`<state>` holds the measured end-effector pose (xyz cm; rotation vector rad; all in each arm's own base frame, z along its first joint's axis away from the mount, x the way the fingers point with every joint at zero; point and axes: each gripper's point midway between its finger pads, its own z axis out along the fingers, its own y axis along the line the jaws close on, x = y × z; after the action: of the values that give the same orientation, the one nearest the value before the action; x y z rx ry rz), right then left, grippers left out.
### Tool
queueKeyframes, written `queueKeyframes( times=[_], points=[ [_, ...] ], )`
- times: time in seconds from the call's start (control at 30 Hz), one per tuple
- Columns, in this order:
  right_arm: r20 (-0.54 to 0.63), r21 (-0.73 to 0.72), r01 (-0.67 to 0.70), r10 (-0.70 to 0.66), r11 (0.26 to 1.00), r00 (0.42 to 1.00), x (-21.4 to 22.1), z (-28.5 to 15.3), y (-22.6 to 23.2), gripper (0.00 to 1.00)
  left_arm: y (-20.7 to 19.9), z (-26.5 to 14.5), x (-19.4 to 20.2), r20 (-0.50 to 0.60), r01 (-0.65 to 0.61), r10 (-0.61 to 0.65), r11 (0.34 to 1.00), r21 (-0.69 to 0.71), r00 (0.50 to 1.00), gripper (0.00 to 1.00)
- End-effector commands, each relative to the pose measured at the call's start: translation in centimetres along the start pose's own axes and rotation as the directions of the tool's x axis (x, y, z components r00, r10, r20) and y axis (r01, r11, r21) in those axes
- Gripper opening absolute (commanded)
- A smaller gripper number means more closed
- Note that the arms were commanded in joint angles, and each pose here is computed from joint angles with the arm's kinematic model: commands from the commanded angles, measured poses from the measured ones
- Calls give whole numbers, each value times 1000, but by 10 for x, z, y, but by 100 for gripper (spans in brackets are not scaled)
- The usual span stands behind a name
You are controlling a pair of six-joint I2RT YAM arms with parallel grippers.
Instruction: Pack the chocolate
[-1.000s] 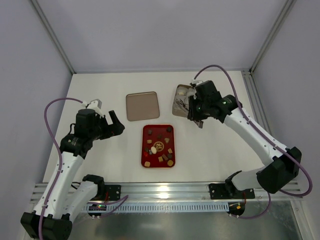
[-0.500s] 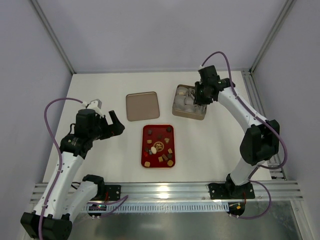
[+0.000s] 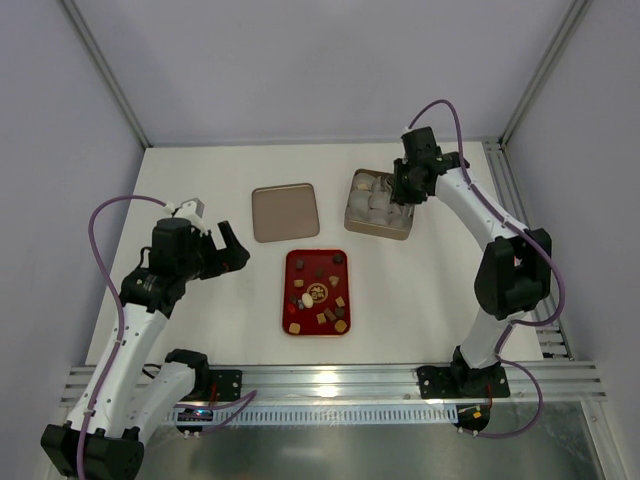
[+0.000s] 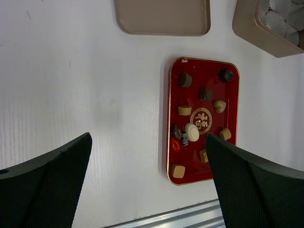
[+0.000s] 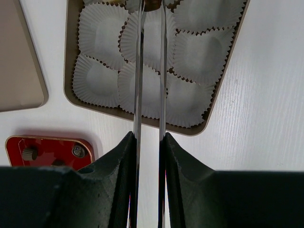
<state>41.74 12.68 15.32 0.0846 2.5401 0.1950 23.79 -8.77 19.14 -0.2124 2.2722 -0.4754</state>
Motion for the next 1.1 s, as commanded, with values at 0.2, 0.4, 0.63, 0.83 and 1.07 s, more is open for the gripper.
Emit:
queueKeyframes(
  times=[0.2,0.4,0.63,0.83,1.07],
  points=[
    [48,-26,-19,20,999,999,-18,9,7,28,-3,-1,-4,21,-7,7,1000,15,1000,100],
    [65,-41,-18,21,999,998,-24,3,10,35,-3,-1,-4,21,-7,7,1000,15,1000,100],
    [77,-48,-12,16,999,997,-27,-8,11,40,-3,-1,-4,21,-8,7,1000,14,1000,100],
    [114,-63,-14,21,998,993,-33,-28,13,40,-3,-1,-4,19,-8,8,1000,15,1000,100],
    [185,-111,11,10,994,983,-28,-77,24,40,-3,-1,-4,19,-7,7,1000,15,1000,100]
  ],
)
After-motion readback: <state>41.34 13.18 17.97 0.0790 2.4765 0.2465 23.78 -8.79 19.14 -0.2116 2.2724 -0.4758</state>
